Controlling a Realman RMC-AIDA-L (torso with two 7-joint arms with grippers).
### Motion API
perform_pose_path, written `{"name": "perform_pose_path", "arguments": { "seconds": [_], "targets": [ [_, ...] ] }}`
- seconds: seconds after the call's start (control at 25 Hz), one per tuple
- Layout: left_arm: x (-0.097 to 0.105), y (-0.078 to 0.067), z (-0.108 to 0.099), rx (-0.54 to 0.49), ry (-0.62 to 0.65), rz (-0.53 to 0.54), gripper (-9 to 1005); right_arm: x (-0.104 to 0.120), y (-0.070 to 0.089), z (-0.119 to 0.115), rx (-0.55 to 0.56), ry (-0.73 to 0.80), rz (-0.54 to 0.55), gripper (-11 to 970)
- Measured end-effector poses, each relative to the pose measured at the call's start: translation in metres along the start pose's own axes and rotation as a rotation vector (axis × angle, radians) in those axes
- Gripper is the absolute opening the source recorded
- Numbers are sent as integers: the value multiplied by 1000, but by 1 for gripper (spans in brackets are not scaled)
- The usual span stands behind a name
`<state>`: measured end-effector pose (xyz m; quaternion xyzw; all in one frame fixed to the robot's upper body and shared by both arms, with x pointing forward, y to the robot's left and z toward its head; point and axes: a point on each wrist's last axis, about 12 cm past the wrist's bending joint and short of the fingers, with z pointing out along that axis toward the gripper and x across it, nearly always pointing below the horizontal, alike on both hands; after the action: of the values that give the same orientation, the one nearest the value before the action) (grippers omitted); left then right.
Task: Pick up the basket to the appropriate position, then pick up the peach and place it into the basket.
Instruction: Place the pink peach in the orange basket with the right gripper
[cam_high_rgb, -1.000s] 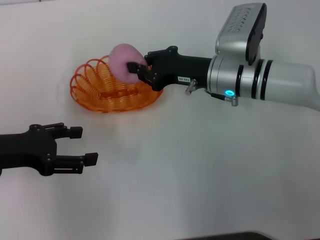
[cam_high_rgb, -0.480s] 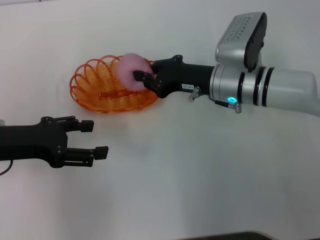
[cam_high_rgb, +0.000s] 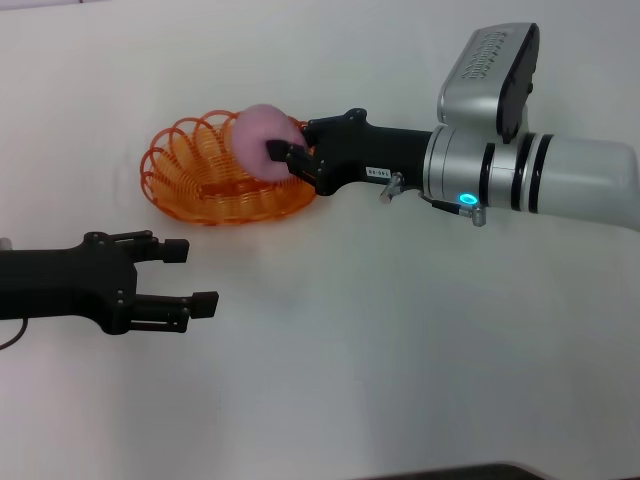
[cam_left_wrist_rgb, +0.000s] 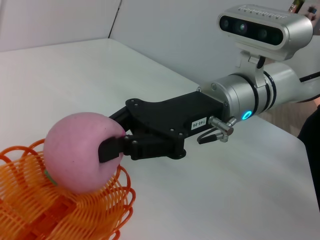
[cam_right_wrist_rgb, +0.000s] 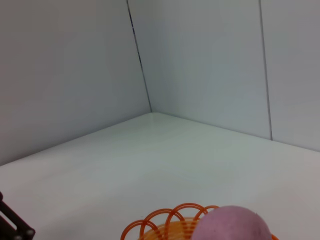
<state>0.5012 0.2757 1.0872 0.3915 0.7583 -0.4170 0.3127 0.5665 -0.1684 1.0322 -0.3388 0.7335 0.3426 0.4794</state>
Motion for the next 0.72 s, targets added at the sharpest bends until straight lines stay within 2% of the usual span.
{"name": "perform_pose_path", "arguments": {
  "seconds": [0.36, 0.68, 0.72],
  "targets": [
    [-1, 0, 0, 0, 0, 3, 890, -3, 2, 1, -22, -9, -14, 167],
    [-2, 0, 1, 1, 0, 7, 890, -7, 6, 2, -64, -22, -35, 307],
    [-2, 1, 1, 1, 0, 7, 890, -7, 6, 2, -65, -22, -34, 347]
  ]
}}
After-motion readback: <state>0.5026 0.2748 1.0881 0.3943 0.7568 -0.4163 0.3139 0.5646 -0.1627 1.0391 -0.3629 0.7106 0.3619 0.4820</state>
